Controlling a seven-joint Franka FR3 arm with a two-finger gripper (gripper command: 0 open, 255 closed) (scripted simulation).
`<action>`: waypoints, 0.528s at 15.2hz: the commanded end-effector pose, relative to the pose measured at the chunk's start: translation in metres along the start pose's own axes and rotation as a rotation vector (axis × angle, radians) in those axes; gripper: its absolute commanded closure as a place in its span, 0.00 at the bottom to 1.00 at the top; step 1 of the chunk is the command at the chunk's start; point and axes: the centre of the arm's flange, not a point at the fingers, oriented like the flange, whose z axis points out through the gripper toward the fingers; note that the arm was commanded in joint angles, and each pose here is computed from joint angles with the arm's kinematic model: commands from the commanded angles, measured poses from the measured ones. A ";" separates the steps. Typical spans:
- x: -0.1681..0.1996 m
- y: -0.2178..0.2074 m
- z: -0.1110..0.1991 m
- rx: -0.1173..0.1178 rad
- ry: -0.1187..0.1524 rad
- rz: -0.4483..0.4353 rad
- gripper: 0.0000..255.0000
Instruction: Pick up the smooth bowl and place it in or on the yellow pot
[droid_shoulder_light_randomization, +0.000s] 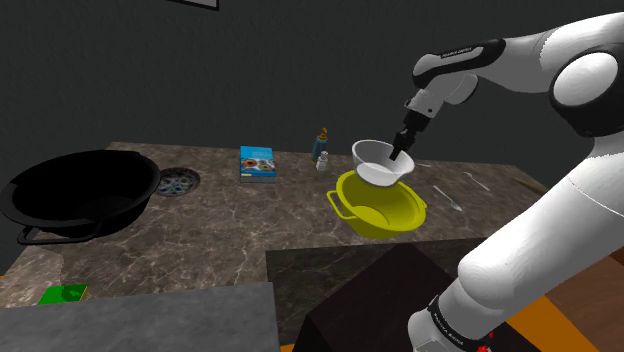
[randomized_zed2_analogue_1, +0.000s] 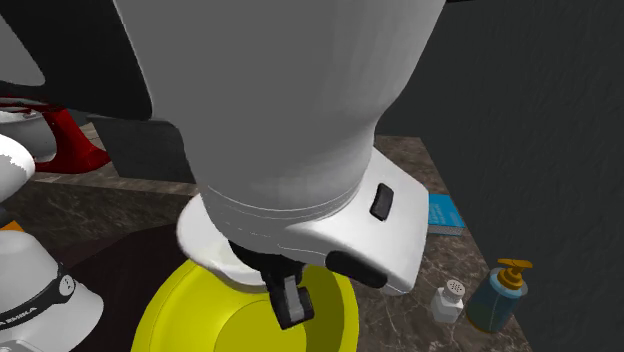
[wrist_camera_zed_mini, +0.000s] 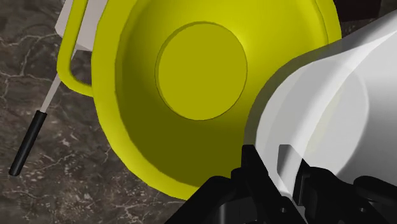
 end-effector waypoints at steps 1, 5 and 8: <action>-0.019 0.017 -0.007 0.000 0.000 -0.002 1.00; -0.037 0.036 -0.003 0.000 0.000 -0.002 1.00; -0.036 0.041 0.012 0.000 0.000 -0.002 1.00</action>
